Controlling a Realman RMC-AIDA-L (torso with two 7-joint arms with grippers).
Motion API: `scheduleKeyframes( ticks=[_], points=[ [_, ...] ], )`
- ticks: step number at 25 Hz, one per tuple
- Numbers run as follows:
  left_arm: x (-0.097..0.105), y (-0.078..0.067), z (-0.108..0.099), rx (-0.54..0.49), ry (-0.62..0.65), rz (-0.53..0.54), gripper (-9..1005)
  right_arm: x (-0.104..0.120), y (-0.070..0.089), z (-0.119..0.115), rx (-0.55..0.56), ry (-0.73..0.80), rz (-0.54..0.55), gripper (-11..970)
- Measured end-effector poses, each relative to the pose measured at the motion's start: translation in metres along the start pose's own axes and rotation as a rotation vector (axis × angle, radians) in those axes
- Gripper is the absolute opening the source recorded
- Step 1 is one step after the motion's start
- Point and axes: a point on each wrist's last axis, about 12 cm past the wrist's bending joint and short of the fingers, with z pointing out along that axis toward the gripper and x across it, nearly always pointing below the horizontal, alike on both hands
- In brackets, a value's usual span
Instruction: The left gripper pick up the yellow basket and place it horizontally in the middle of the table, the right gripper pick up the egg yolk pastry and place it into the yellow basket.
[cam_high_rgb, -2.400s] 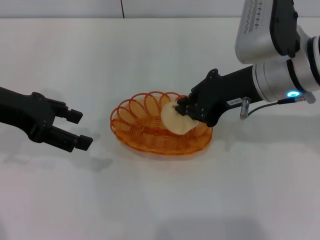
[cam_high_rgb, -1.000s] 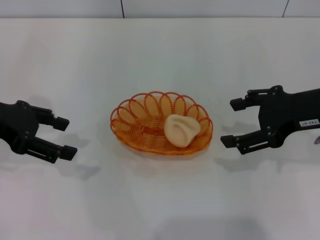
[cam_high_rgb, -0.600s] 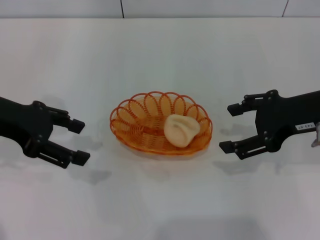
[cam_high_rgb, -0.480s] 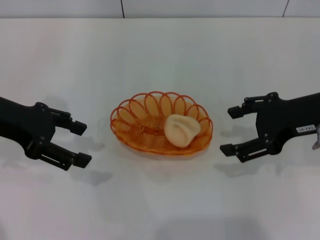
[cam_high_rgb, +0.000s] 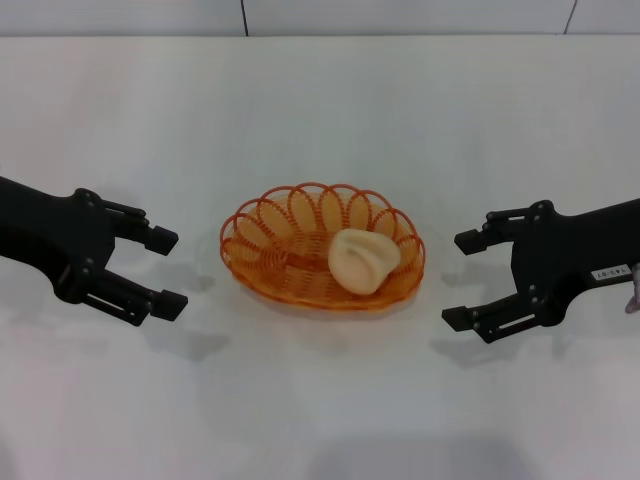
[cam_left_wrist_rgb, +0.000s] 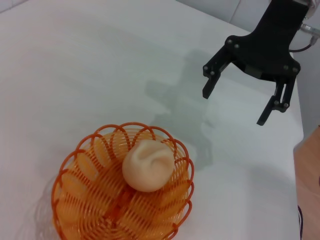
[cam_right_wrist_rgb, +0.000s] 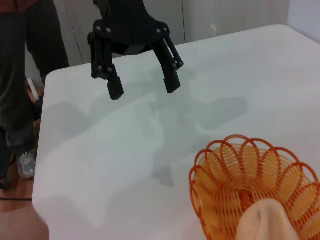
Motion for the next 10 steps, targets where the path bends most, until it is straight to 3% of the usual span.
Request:
scheduleKeyframes(
  ticks=[10],
  points=[
    [-0.0004,0.0012,-0.0043,-0.016,-0.018,-0.006,876,-0.0005,0.0001,-0.0002,0.0,0.001,-0.003,875]
  ],
)
